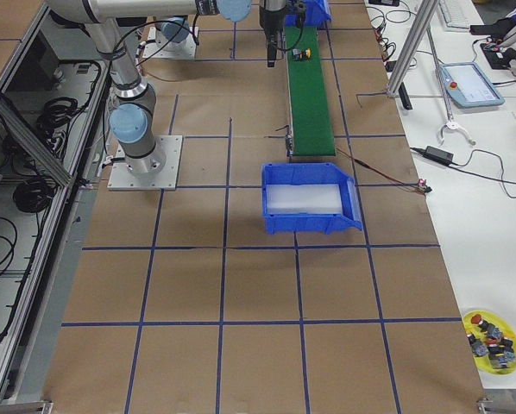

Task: Transport two buttons from left to right
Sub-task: 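Move the left gripper back down into the bin toward the red button, then grasp the red-capped button with the left gripper and lift it, then carry the red button to the belt and release it with the left gripper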

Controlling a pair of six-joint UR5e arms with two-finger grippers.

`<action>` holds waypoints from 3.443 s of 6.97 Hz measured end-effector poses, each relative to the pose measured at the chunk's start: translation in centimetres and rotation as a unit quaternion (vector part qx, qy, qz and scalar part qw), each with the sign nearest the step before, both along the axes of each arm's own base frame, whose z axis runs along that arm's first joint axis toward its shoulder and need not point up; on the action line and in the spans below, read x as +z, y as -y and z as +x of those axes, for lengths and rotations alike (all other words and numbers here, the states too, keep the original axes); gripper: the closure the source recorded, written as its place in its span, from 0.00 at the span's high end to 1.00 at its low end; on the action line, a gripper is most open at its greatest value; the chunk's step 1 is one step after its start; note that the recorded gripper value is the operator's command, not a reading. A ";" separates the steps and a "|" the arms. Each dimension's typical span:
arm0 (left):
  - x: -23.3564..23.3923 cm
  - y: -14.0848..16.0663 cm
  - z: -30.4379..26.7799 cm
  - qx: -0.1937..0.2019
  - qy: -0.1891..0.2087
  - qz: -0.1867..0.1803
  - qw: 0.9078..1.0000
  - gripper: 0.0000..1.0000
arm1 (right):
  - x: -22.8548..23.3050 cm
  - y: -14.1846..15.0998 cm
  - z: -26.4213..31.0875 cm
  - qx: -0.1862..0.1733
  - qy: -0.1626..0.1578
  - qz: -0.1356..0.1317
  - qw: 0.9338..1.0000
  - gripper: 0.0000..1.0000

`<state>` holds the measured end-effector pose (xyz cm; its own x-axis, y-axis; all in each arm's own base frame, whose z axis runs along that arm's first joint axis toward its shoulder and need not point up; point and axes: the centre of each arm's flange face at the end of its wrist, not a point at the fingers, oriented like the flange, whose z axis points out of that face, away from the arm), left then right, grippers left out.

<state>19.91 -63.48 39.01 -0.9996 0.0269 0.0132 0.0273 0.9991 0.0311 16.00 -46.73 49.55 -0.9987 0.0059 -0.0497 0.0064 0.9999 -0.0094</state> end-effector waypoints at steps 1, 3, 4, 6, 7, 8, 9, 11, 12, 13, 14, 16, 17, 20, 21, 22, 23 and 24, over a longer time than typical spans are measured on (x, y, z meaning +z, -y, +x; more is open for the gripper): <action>-1.6 0.2 0.7 0.000 -0.001 -0.003 1.000 0.99 | 0.0 0.0 0.0 0.000 0.000 -0.001 1.000 1.00; -5.5 1.3 1.3 -0.003 0.002 -0.010 1.000 0.99 | 0.0 0.0 0.0 0.000 0.000 0.001 1.000 1.00; -7.7 1.8 1.4 -0.005 -0.001 -0.007 1.000 0.99 | -0.1 0.0 0.0 0.000 -0.001 0.003 1.000 1.00; -12.2 1.9 1.4 -0.006 0.001 -0.010 1.000 0.99 | -0.1 -0.1 0.0 -0.001 -0.002 0.006 1.000 1.00; -14.3 1.5 1.3 -0.006 0.005 -0.018 1.000 0.99 | -0.1 -0.1 0.0 -0.001 -0.002 0.006 1.000 1.00; -15.9 1.2 1.2 -0.006 0.009 -0.023 1.000 0.96 | -0.1 -0.1 0.0 -0.001 -0.001 0.004 1.000 1.00; -17.1 1.1 1.2 -0.006 0.009 -0.024 1.000 0.87 | -0.1 0.0 0.0 0.000 0.000 0.003 1.000 1.00; -17.8 1.0 1.2 -0.007 0.008 -0.022 1.000 0.42 | -0.1 0.0 -0.1 0.000 -0.002 0.001 1.000 1.00; -17.9 1.0 1.2 -0.011 0.009 -0.022 1.000 0.19 | -0.1 0.0 -0.1 0.000 -0.003 0.001 1.000 1.00; -17.9 1.2 1.4 -0.015 0.011 -0.022 1.000 0.08 | 0.0 0.0 -0.1 0.000 -0.003 0.000 1.000 1.00; -17.6 1.4 1.5 -0.016 0.013 -0.024 0.999 0.05 | 0.0 0.1 -0.1 0.000 -0.003 -0.001 1.000 1.00; -16.1 1.8 1.7 -0.018 0.017 -0.033 0.999 0.05 | 0.0 0.0 -0.1 -0.001 -0.003 -0.001 1.000 1.00; -13.9 1.9 1.7 -0.018 0.019 -0.037 0.999 0.05 | 0.0 0.0 -0.1 -0.001 -0.003 0.000 1.000 1.00; -3.4 0.9 1.1 -0.017 0.005 -0.006 1.000 0.05 | 0.0 0.1 -0.1 -0.002 0.000 -0.001 1.000 1.00; -0.8 0.1 0.5 -0.013 0.001 0.001 1.000 0.05 | 0.0 0.1 -0.1 -0.002 0.000 -0.001 1.000 1.00; 0.9 -0.4 -1.3 -0.006 0.001 0.004 1.000 0.05 | 0.0 0.1 -0.1 -0.001 -0.001 -0.001 1.000 1.00; 1.8 -0.2 -4.8 0.009 0.003 0.004 1.000 0.05 | 0.0 0.1 -0.1 -0.001 -0.001 -0.001 1.000 1.00; 1.9 0.6 -9.6 0.031 0.006 0.005 0.999 0.05 | 0.0 0.1 -0.1 -0.001 -0.001 -0.001 1.000 1.00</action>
